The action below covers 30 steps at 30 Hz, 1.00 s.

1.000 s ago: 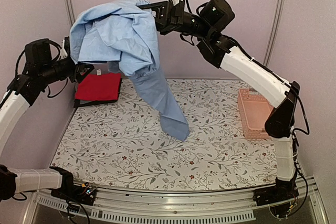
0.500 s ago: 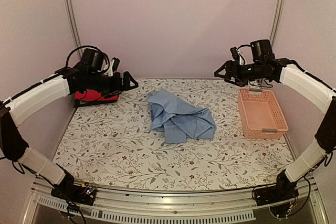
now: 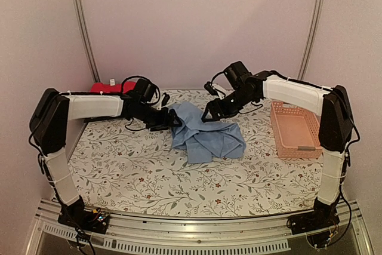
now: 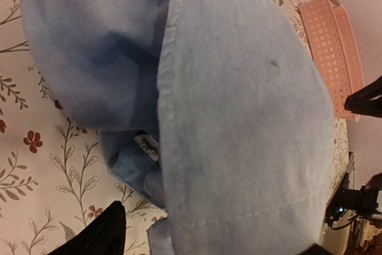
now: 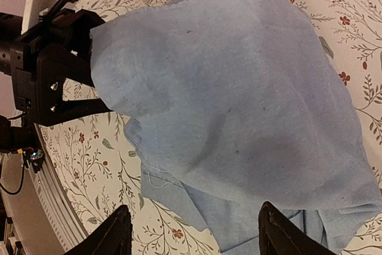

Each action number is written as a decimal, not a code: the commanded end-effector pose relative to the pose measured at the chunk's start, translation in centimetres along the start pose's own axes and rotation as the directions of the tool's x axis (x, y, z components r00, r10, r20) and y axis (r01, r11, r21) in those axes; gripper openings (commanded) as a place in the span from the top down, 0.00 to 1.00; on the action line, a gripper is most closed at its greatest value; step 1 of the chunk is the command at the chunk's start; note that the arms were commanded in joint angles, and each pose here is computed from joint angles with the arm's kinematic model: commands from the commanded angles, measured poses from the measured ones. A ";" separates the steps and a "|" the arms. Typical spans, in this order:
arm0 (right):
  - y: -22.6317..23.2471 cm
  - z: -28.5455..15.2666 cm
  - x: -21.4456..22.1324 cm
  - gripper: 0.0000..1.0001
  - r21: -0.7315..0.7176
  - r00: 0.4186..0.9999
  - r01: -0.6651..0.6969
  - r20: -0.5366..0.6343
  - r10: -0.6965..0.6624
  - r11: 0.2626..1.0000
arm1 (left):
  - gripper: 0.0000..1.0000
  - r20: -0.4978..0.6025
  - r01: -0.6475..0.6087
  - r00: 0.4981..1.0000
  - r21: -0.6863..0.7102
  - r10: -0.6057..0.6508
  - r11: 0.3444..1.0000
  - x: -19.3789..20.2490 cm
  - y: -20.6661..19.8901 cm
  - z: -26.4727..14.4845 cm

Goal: Fold and stack the mixed laundry pile
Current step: Adjust the crumpled shirt at the center of the board.

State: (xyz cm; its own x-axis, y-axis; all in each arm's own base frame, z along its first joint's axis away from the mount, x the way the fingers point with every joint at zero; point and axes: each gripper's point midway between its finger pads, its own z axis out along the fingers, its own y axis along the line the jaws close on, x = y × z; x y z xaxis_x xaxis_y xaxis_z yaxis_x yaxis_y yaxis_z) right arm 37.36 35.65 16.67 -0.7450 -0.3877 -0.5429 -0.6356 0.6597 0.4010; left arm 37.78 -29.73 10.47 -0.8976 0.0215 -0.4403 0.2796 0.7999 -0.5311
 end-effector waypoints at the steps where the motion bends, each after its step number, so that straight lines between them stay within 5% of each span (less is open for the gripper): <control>1: -0.3 -0.2 -0.3 0.29 0.017 0.999 0.035 0.014 -0.035 0.999 | 0.34 0.022 -0.041 0.999 0.126 0.038 0.991 -3.0 -2.4 2.6; 4: -1.0 -1.2 0.0 0.28 0.032 0.999 0.028 0.031 -0.029 0.999 | 0.66 0.088 -0.144 0.987 0.176 0.130 0.974 -6.0 -5.7 2.1; 9: -6.1 -5.3 0.0 0.27 0.012 0.976 -0.175 0.136 0.172 0.985 | 1.00 0.150 -0.288 0.955 0.251 0.257 0.924 -8.9 -11.1 0.7; 17: -2.4 -5.2 1.6 0.26 -0.078 0.988 -0.078 0.126 0.088 0.994 | 1.00 0.234 -0.263 0.953 0.317 0.193 0.911 -13.9 -13.0 0.0; 22: 0.7 -3.2 1.3 0.25 -0.073 0.987 0.031 0.157 -0.019 0.997 | 1.00 0.183 -0.069 0.983 0.358 0.003 0.931 -16.3 -9.3 2.2; 30: 1.9 3.0 1.2 0.16 0.056 0.963 0.252 0.079 -0.256 0.966 | 1.00 0.129 0.015 0.989 0.361 -0.066 0.932 -16.8 -6.2 5.5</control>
State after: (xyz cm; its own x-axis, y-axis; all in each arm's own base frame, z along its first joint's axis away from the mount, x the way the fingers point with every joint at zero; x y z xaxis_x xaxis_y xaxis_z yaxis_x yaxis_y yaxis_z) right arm 33.86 36.84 16.70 -0.6416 -0.3965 -0.6566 -0.7329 0.5693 0.3724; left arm 52.29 -38.33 16.08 -0.8580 -0.0824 -0.5070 0.3803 0.5616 -0.7348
